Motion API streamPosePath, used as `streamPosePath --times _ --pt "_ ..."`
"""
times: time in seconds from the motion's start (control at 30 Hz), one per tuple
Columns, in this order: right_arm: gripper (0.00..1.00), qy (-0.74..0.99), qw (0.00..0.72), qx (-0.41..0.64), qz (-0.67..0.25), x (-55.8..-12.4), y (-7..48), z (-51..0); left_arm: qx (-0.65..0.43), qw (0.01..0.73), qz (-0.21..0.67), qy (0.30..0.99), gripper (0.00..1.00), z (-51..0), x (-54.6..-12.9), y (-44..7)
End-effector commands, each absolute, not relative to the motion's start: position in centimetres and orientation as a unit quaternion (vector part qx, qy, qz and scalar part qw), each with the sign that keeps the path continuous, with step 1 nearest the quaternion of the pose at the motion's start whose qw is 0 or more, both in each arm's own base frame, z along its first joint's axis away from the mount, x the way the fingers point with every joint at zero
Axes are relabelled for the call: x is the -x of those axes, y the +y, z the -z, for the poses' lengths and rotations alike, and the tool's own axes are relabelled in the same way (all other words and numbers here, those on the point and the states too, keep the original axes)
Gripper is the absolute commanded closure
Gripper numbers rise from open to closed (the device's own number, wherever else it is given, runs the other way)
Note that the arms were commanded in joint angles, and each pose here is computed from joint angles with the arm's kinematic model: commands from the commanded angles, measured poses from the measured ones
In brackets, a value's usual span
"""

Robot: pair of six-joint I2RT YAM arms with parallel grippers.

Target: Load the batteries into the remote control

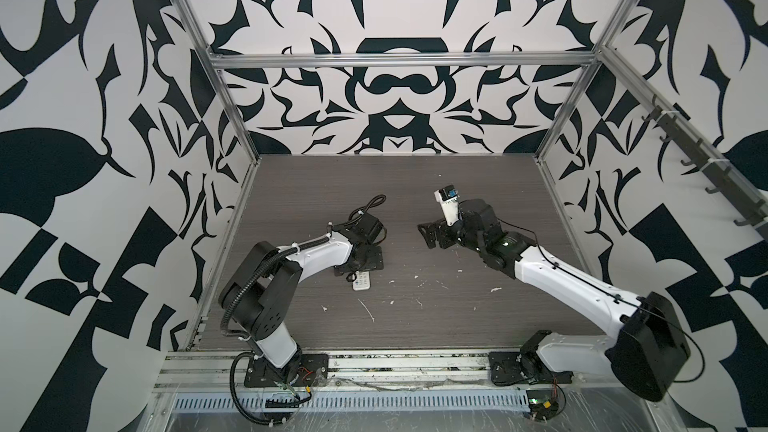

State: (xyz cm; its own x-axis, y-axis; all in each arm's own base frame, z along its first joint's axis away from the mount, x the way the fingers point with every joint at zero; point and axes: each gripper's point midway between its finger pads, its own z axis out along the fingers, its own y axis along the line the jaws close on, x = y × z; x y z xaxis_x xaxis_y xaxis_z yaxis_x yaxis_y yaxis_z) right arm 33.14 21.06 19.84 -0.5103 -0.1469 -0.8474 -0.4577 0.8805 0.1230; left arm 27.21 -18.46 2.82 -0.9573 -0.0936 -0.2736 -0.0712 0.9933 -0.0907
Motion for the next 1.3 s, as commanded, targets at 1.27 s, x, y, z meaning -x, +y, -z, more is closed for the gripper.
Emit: streamPosePath --times 1.27 --pt "0.01 0.809 0.568 -0.073 0.132 -38.4 -1.4 -9.5 0.107 0.596 -0.088 0.791 0.01 -9.6 -38.8 4.1"
